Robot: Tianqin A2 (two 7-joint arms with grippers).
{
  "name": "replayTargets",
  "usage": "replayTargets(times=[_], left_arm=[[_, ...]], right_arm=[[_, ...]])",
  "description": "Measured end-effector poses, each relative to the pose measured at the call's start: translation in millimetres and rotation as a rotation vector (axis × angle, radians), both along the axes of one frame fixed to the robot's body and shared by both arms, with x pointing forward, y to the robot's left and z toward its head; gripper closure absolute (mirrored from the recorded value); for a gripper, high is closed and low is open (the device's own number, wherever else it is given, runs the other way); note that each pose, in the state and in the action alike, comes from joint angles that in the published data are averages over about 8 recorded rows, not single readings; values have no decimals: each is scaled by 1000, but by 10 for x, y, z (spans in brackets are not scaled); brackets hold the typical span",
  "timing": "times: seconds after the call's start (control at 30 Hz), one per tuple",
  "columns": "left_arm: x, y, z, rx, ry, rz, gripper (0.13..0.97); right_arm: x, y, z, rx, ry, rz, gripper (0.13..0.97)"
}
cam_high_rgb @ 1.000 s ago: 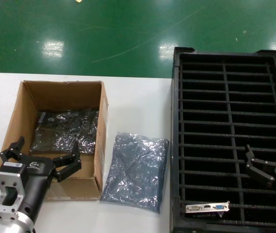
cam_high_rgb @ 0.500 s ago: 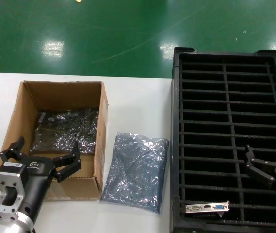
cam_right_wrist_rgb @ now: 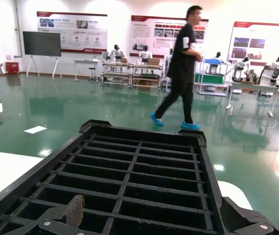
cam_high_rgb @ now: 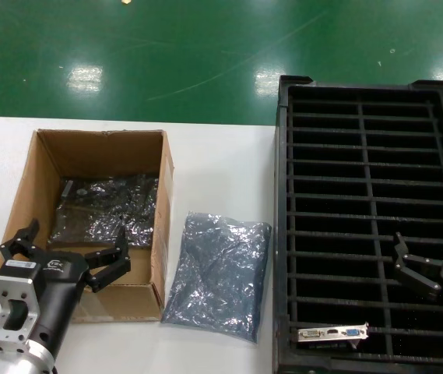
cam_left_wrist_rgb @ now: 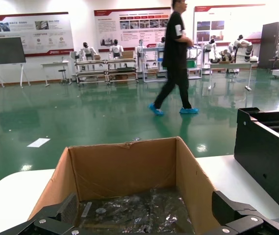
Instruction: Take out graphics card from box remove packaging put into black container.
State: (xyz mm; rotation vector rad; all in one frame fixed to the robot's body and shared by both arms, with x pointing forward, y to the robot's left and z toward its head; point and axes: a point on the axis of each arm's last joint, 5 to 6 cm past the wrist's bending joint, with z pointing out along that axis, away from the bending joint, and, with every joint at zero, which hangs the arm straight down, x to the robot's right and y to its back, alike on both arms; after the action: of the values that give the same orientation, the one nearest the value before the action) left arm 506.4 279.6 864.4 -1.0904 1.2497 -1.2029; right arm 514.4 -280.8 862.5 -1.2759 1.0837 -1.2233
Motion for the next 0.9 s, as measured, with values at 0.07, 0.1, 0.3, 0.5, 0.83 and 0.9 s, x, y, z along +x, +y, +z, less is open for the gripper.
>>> replayTargets(times=[0.07,0.1,0.3,0.5,0.83,0.9], left_arm=[[0,0,0,0,0,0,132],[0,0,0,0,0,0,132],[0,0,0,0,0,0,132],[0,0,0,0,0,0,132],[0,0,0,0,0,0,132],[0,0,0,0,0,0,132]], right_arm=[[0,0,0,0,0,0,130],[0,0,0,0,0,0,130],[0,0,0,0,0,0,130],[0,0,0,0,0,0,130],[0,0,0,0,0,0,130],[0,0,0,0,0,0,130]])
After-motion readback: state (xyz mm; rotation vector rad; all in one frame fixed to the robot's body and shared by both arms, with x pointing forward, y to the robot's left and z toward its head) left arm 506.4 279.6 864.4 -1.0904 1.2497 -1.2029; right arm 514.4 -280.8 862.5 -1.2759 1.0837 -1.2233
